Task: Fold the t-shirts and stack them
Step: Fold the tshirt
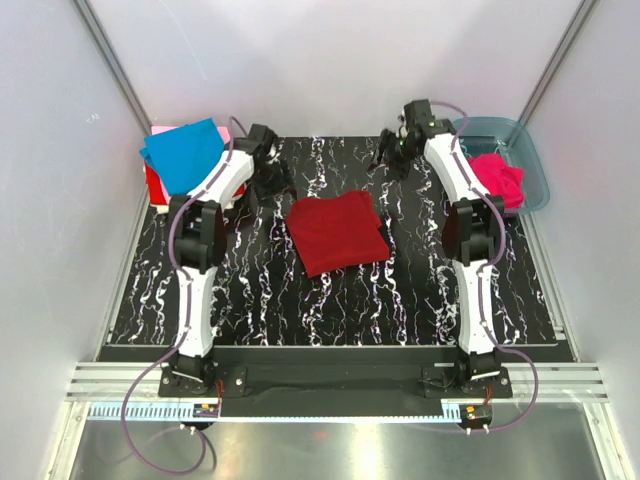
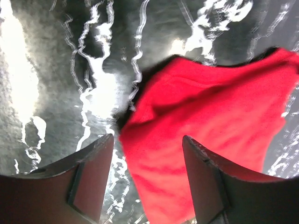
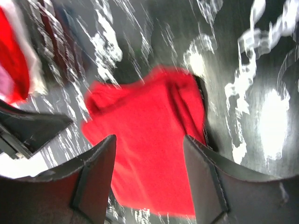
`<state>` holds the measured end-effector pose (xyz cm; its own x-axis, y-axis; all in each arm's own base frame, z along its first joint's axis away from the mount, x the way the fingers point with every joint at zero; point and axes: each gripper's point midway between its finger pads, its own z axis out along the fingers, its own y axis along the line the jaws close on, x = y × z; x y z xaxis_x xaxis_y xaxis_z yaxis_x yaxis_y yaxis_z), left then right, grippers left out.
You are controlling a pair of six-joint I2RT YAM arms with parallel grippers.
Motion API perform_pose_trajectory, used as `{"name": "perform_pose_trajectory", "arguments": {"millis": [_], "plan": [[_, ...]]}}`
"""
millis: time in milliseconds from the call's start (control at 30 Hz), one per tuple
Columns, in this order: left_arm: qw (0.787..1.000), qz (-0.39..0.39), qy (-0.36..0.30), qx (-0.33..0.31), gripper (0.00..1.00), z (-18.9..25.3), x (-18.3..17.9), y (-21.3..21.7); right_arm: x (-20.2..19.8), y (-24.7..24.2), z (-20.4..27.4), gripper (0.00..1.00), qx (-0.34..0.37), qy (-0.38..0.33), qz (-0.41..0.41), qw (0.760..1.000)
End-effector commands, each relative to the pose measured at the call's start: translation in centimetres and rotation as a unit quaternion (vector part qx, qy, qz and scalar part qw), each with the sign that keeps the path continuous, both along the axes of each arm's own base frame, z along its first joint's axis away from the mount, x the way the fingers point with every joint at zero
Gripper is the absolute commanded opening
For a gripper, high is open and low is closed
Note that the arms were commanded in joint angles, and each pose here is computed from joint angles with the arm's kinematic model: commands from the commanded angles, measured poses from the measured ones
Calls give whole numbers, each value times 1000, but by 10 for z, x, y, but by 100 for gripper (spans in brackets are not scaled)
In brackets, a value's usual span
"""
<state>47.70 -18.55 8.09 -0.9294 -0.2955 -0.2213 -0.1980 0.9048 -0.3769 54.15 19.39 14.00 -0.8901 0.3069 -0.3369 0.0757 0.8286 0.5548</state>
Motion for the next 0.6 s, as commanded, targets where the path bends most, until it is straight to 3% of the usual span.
{"name": "perform_pose_trajectory", "arguments": {"millis": [0, 33, 67, 133, 167, 233, 367, 567], "plan": [[996, -36, -70, -44, 69, 66, -17, -20, -41, 3, 63, 67, 27, -41, 11, 999], [993, -34, -100, -51, 69, 75, -13, -22, -51, 2, 32, 68, 26, -35, 8, 999], [990, -33, -125, -54, 70, 95, -20, -19, -62, -4, 60, 69, 28, -68, -1, 997], [990, -32, -127, -46, 70, 87, -34, -14, -84, -9, 38, 69, 26, -54, -9, 998], [988, -26, -146, -41, 70, 99, -39, -9, -96, -10, 52, 69, 32, -70, -6, 997], [989, -22, -140, -35, 70, 82, -53, -3, -120, -14, 28, 69, 33, -52, -8, 998], [990, -25, -133, -32, 67, 56, -76, 4, -158, -18, 26, 70, 55, -78, -8, 995], [991, -35, -120, -43, 66, 23, -75, -2, -207, -13, -10, 70, 102, -84, 7, 991]]}}
